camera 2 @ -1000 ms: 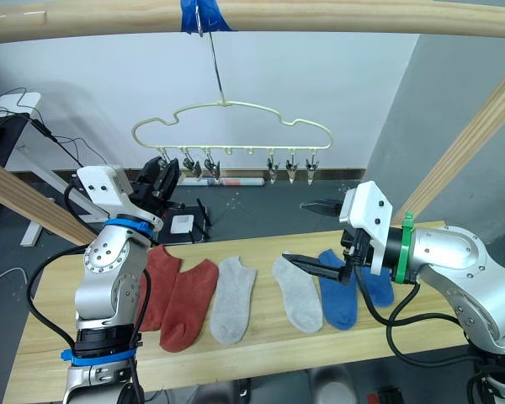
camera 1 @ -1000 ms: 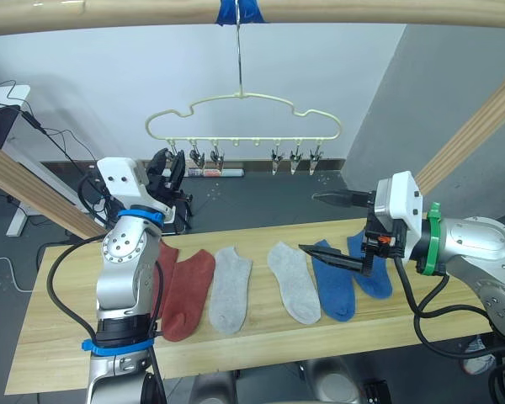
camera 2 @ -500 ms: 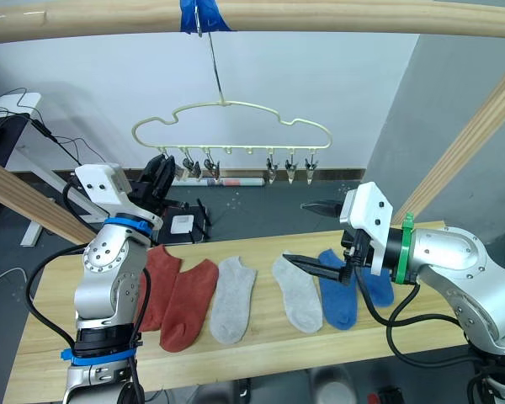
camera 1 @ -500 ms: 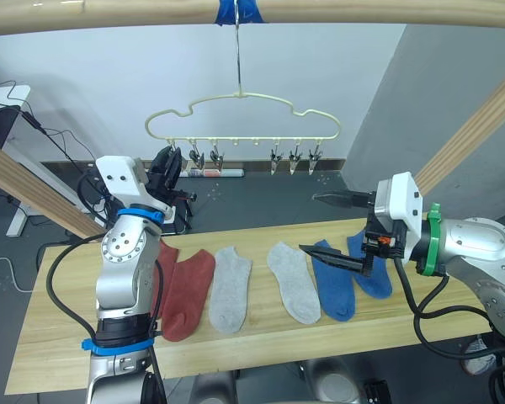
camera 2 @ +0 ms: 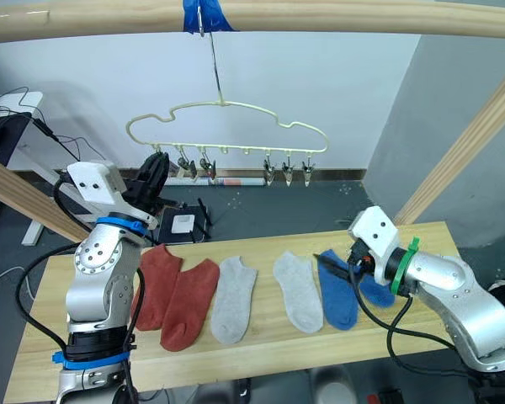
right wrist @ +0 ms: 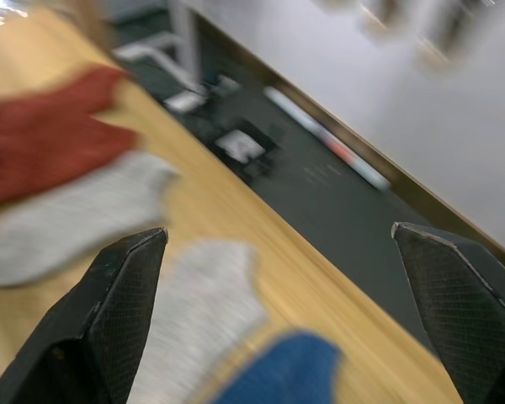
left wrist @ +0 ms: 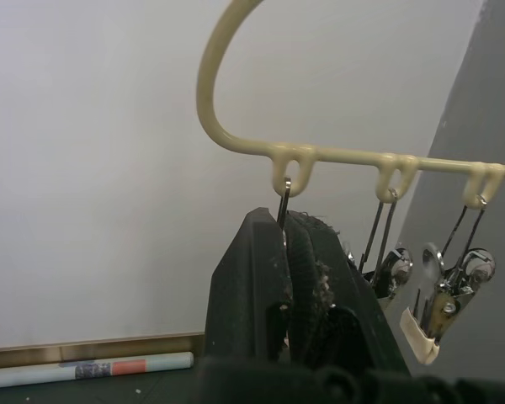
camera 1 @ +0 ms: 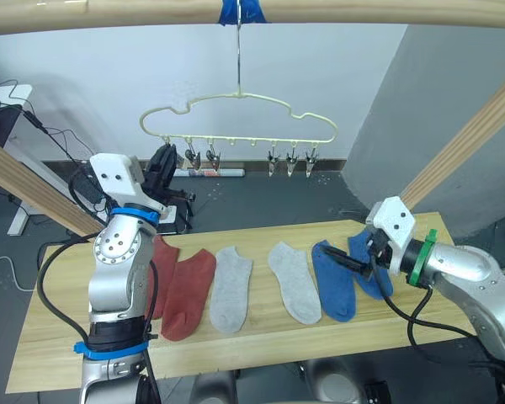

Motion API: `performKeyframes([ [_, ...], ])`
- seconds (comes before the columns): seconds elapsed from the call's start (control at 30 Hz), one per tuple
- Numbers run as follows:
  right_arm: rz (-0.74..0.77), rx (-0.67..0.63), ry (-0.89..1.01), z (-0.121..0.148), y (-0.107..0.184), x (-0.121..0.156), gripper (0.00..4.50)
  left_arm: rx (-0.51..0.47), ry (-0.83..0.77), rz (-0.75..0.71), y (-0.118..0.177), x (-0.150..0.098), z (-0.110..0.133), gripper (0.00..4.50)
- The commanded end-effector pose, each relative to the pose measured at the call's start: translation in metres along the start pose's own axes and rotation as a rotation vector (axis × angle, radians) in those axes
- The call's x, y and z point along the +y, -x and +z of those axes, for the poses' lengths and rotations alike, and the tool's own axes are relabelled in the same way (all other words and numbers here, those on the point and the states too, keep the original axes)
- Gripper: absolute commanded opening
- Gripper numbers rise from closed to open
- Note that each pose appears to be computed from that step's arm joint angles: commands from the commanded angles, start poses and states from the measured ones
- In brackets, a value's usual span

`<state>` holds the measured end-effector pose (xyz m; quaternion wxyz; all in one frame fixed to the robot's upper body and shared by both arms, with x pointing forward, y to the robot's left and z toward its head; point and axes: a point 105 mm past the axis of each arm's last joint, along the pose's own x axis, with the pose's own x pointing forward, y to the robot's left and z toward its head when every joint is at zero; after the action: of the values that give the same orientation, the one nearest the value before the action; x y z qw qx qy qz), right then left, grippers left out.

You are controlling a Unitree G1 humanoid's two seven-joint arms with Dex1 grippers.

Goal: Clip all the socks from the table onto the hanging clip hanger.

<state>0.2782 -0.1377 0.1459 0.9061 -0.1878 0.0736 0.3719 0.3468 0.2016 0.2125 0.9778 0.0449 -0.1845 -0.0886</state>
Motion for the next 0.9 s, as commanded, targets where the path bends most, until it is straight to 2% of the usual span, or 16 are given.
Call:
performKeyframes([
  [0.03, -0.308, 0.069, -0.069, -0.042, 0.002, -0.031, 4.50, -0.040, -0.037, -0.057, 0.005, -0.010, 0.018, 0.01],
  [0.1, -0.445, 0.091, -0.144, -0.065, -0.001, -0.041, 4.50, -0.034, -0.036, -0.071, 0.006, -0.012, 0.020, 0.01],
  [0.27, -0.582, 0.107, -0.195, -0.090, -0.008, -0.050, 4.50, -0.026, -0.030, -0.078, 0.007, -0.013, 0.023, 0.01],
  [0.37, -0.685, 0.145, -0.271, -0.115, -0.015, -0.059, 4.50, -0.020, -0.030, -0.094, 0.007, -0.014, 0.025, 0.01],
  [0.5, -0.750, 0.171, -0.320, -0.132, -0.020, -0.068, 4.50, -0.012, -0.031, -0.099, 0.008, -0.013, 0.026, 0.01],
  [0.6, -0.771, 0.226, -0.434, -0.155, -0.022, -0.069, 4.50, -0.010, -0.033, -0.101, 0.009, -0.013, 0.027, 0.01],
  [0.73, -0.775, 0.244, -0.573, -0.168, -0.023, -0.065, 4.50, -0.006, -0.032, -0.106, 0.009, -0.012, 0.028, 0.01],
  [0.87, -0.729, 0.262, -0.651, -0.174, -0.023, -0.051, 3.30, 0.001, -0.022, -0.113, 0.011, -0.012, 0.027, 0.00],
  [0.9, -0.725, 0.264, -0.659, -0.175, -0.023, -0.049, 2.88, 0.001, -0.021, -0.115, 0.011, -0.012, 0.027, 0.00],
])
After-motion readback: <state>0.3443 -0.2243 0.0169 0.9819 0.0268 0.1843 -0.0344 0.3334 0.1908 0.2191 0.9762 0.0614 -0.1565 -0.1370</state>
